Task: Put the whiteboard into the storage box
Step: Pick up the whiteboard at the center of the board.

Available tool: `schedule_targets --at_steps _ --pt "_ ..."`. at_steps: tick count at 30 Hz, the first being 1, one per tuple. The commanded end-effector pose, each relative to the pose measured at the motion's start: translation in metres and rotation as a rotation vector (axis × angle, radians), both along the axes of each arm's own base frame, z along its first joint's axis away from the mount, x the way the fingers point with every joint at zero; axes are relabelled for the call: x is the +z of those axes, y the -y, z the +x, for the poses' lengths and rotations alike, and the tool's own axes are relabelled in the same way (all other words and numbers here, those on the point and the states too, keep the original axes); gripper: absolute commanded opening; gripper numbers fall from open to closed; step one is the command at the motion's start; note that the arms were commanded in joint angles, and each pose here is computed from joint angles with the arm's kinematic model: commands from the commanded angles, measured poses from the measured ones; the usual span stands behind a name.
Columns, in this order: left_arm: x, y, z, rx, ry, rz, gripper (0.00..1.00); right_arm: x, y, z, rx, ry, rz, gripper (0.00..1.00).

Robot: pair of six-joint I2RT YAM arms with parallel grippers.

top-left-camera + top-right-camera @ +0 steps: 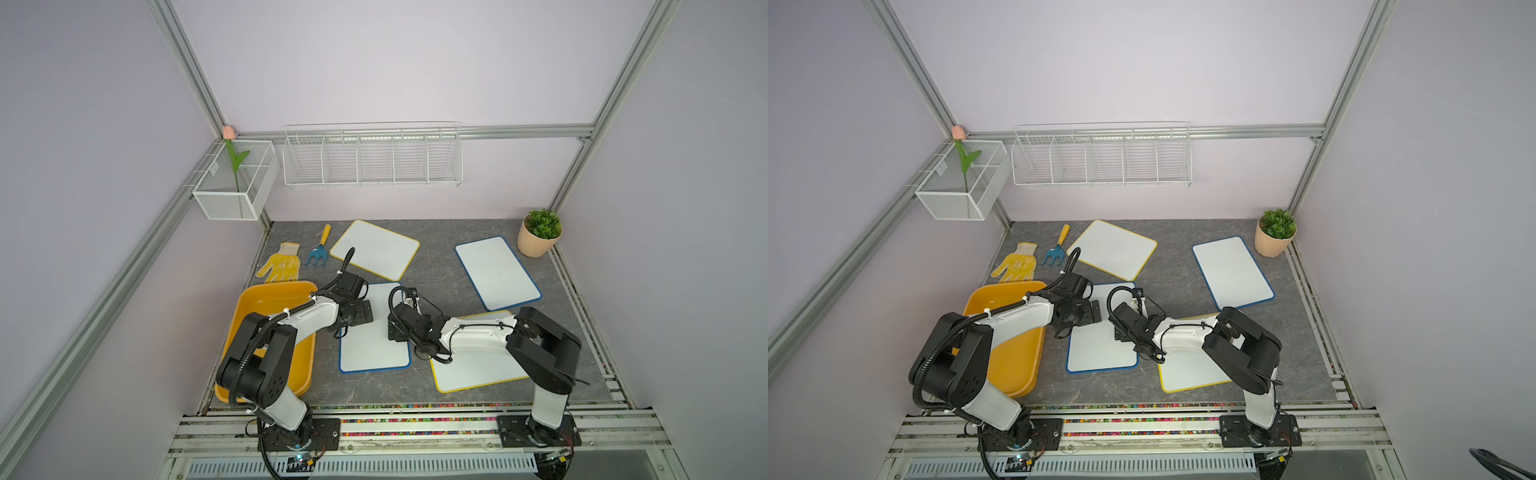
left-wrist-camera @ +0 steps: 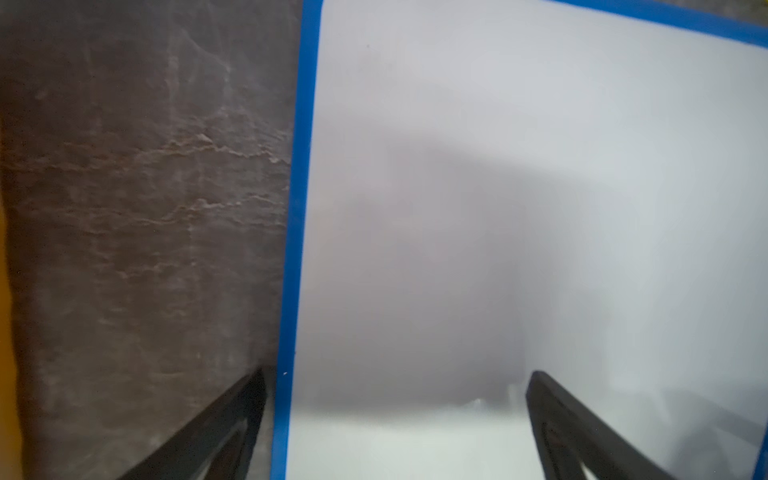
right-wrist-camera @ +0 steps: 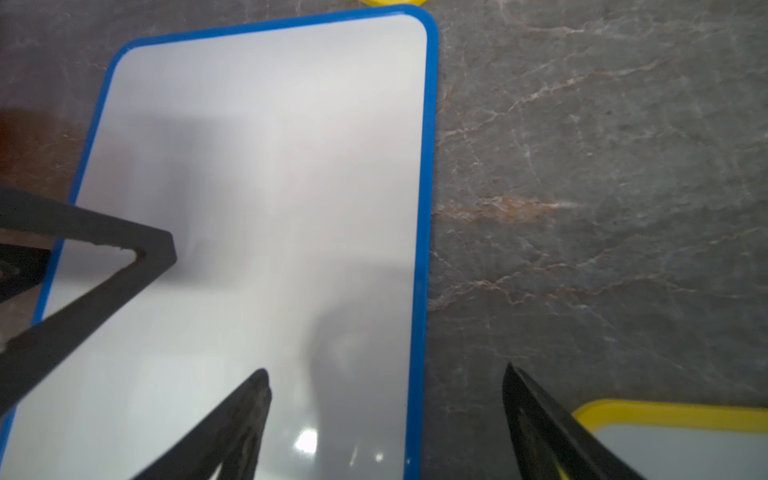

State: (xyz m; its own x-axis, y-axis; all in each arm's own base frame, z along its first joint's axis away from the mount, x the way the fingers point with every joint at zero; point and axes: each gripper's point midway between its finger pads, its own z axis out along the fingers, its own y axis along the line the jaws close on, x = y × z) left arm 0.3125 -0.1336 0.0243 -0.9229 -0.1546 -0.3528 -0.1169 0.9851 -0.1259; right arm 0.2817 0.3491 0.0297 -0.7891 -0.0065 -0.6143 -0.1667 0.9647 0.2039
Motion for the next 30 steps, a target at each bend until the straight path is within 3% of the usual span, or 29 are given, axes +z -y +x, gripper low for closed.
schedule_targets --at_steps 1,12,19,30 --pt "-0.018 0.003 -0.004 -0.01 -0.051 -0.008 0.99 -0.012 0.004 -0.003 -0.019 -0.03 -0.037 0.89" --pt "-0.027 0.053 -0.015 -0.128 -0.122 -0.249 1.0 -0.028 -0.016 -0.006 0.029 -0.09 -0.021 0.89" --pt "-0.024 0.073 -0.021 -0.16 -0.144 -0.371 0.99 -0.026 -0.03 -0.008 0.063 -0.104 0.066 0.89" --pt "-0.027 0.073 -0.028 -0.174 -0.153 -0.376 0.99 0.0 -0.049 -0.001 0.035 -0.231 0.492 0.89"
